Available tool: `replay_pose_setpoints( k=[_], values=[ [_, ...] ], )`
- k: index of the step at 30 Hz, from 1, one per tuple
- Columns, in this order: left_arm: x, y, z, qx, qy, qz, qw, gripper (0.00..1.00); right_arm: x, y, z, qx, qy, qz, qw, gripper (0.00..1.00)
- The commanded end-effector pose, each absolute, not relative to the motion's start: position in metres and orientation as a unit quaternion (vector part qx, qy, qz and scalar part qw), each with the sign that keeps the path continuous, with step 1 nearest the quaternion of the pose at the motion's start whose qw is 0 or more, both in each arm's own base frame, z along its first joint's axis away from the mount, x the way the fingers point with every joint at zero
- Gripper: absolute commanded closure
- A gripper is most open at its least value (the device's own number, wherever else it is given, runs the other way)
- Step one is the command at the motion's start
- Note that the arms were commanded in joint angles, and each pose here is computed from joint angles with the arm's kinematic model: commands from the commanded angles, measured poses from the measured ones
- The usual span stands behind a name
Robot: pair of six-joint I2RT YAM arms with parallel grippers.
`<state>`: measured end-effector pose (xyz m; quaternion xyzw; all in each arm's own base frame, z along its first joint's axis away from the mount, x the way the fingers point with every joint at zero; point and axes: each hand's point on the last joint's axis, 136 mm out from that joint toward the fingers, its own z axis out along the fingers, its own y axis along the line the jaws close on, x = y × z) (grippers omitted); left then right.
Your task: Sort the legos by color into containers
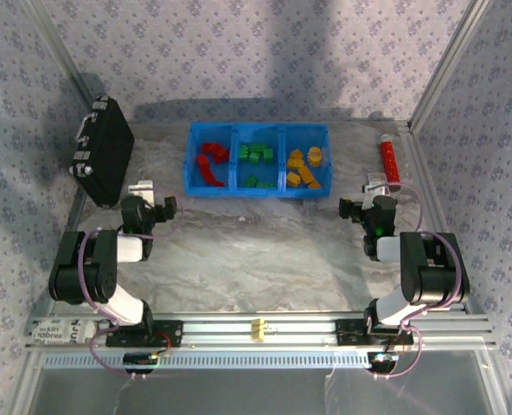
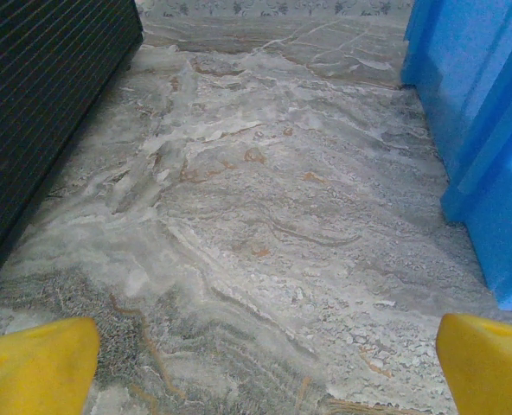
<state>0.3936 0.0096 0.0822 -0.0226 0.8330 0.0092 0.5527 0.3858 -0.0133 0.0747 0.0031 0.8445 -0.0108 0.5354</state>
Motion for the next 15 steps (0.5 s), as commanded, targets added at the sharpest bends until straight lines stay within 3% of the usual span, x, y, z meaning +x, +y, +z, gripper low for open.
replay_pose_setpoints(
  k=[1,15],
  values=[
    [0.3973,0.0068,0.0895,-0.012,0.827,0.005,0.562,0.0,0.3909,-0.014,0.0815,-0.001,0.841,-0.011,0.541,0.01],
    [0.3975,0.0067,0.0893,-0.011,0.827,0.004,0.562,0.0,0.3908,-0.0135,0.0811,-0.001,0.841,-0.012,0.541,0.01]
  ],
)
